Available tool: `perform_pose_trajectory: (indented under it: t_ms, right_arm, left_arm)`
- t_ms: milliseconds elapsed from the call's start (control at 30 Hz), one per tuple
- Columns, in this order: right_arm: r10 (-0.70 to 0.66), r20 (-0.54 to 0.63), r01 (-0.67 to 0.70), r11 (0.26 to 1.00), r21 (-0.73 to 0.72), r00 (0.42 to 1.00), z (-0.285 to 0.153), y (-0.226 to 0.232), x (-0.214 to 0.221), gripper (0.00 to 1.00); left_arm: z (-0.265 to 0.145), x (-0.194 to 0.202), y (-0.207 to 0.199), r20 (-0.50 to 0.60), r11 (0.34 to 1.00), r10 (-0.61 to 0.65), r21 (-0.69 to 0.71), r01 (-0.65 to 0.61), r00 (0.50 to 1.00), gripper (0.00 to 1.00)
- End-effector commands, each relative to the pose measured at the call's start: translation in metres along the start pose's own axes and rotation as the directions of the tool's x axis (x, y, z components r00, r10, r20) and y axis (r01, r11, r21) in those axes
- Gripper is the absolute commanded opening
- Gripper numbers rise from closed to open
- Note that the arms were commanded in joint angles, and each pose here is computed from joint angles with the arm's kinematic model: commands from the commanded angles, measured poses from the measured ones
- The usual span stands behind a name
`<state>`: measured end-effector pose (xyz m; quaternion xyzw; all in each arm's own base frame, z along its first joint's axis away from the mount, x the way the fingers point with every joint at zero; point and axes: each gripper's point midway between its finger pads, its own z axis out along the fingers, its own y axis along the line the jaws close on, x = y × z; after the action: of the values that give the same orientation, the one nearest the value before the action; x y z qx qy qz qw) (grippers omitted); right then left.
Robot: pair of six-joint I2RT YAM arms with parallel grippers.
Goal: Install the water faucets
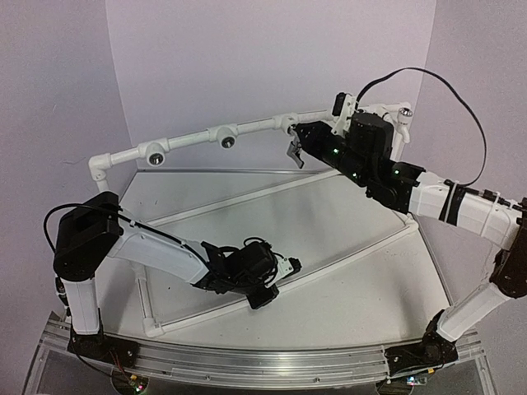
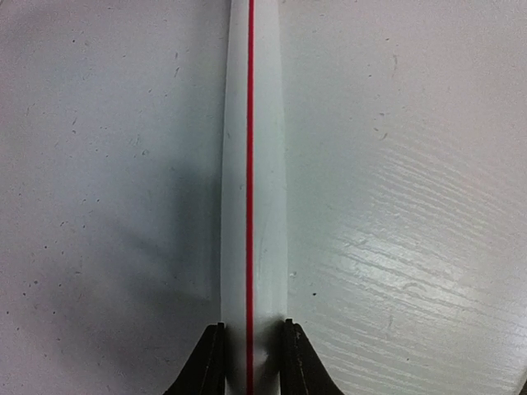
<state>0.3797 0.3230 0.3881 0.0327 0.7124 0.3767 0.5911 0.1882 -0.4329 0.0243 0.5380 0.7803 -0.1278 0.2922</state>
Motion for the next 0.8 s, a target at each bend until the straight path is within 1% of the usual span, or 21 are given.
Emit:
perform_pose_trajectory:
  t_ms: [0, 67, 100, 167, 200, 233, 267, 333, 367, 467, 500, 567, 600, 667, 700, 733, 767]
  right_arm:
    - [0.230, -0.037, -0.223, 0.966, 0.129, 0.973, 0.003, -0.055, 0.012, 0.00]
    - [0.210, -0.074, -0.200, 0.971, 0.129, 0.975, 0.008, -0.057, 0.023, 0.00]
    - [0.173, -0.093, -0.162, 0.980, 0.112, 0.980, 0.011, -0.052, 0.023, 0.04]
    - [0.099, -0.125, -0.090, 0.993, 0.081, 0.987, 0.012, -0.041, 0.018, 0.18]
    - [0.033, -0.130, -0.027, 0.998, 0.051, 0.991, 0.011, -0.033, 0.011, 0.28]
    - [-0.032, -0.140, 0.033, 0.999, 0.005, 0.990, 0.007, -0.021, 0.003, 0.34]
    - [-0.118, -0.132, 0.113, 0.993, -0.040, 0.984, 0.003, -0.008, -0.009, 0.44]
    - [-0.237, -0.164, 0.226, 0.971, -0.080, 0.958, -0.008, 0.003, -0.016, 0.58]
    - [-0.296, -0.162, 0.283, 0.954, -0.102, 0.941, -0.015, 0.009, -0.023, 0.64]
    - [-0.449, -0.168, 0.424, 0.891, -0.164, 0.878, -0.037, 0.022, -0.035, 0.80]
    - [-0.507, -0.176, 0.475, 0.858, -0.193, 0.844, -0.044, 0.025, -0.036, 0.84]
    - [-0.640, -0.185, 0.588, 0.763, -0.270, 0.746, -0.058, 0.029, -0.031, 0.90]
    - [-0.688, -0.193, 0.626, 0.721, -0.298, 0.700, -0.065, 0.028, -0.027, 0.92]
    - [-0.793, -0.172, 0.724, 0.605, -0.332, 0.584, -0.075, 0.024, -0.024, 0.92]
    - [-0.839, -0.157, 0.766, 0.541, -0.348, 0.521, -0.080, 0.022, -0.023, 0.92]
    - [-0.892, -0.125, 0.813, 0.448, -0.372, 0.435, -0.085, 0.020, -0.018, 0.92]
    - [-0.943, -0.083, 0.857, 0.328, -0.397, 0.322, -0.091, 0.018, -0.012, 0.92]
  left_arm:
    - [0.012, 0.084, -0.031, -0.276, 0.992, 0.051, 0.125, -0.017, 0.960, 0.00]
    - [0.012, 0.084, -0.032, -0.275, 0.992, 0.050, 0.125, -0.016, 0.960, 0.00]
    - [0.012, 0.085, -0.031, -0.278, 0.992, 0.050, 0.125, -0.015, 0.959, 0.00]
    - [0.012, 0.085, -0.031, -0.279, 0.992, 0.049, 0.124, -0.015, 0.959, 0.00]
    - [0.011, 0.085, -0.031, -0.279, 0.992, 0.049, 0.123, -0.014, 0.959, 0.00]
    - [0.011, 0.086, -0.031, -0.280, 0.992, 0.049, 0.123, -0.015, 0.959, 0.00]
    - [0.011, 0.086, -0.031, -0.281, 0.992, 0.049, 0.122, -0.015, 0.958, 0.00]
    - [0.012, 0.086, -0.031, -0.281, 0.993, 0.048, 0.121, -0.014, 0.958, 0.00]
    - [0.012, 0.086, -0.031, -0.281, 0.992, 0.049, 0.122, -0.015, 0.959, 0.00]
    - [0.013, 0.086, -0.031, -0.280, 0.992, 0.051, 0.124, -0.017, 0.959, 0.00]
    - [0.013, 0.086, -0.031, -0.280, 0.992, 0.051, 0.125, -0.017, 0.959, 0.00]
    - [0.013, 0.086, -0.032, -0.281, 0.992, 0.053, 0.127, -0.017, 0.958, 0.00]
    - [0.013, 0.086, -0.032, -0.281, 0.992, 0.054, 0.127, -0.018, 0.958, 0.00]
    - [0.013, 0.086, -0.032, -0.282, 0.991, 0.055, 0.129, -0.019, 0.958, 0.00]
    - [0.013, 0.086, -0.032, -0.281, 0.991, 0.055, 0.129, -0.019, 0.958, 0.00]
    - [0.013, 0.086, -0.032, -0.280, 0.991, 0.055, 0.129, -0.019, 0.958, 0.00]
    - [0.013, 0.086, -0.032, -0.280, 0.991, 0.056, 0.130, -0.020, 0.958, 0.00]
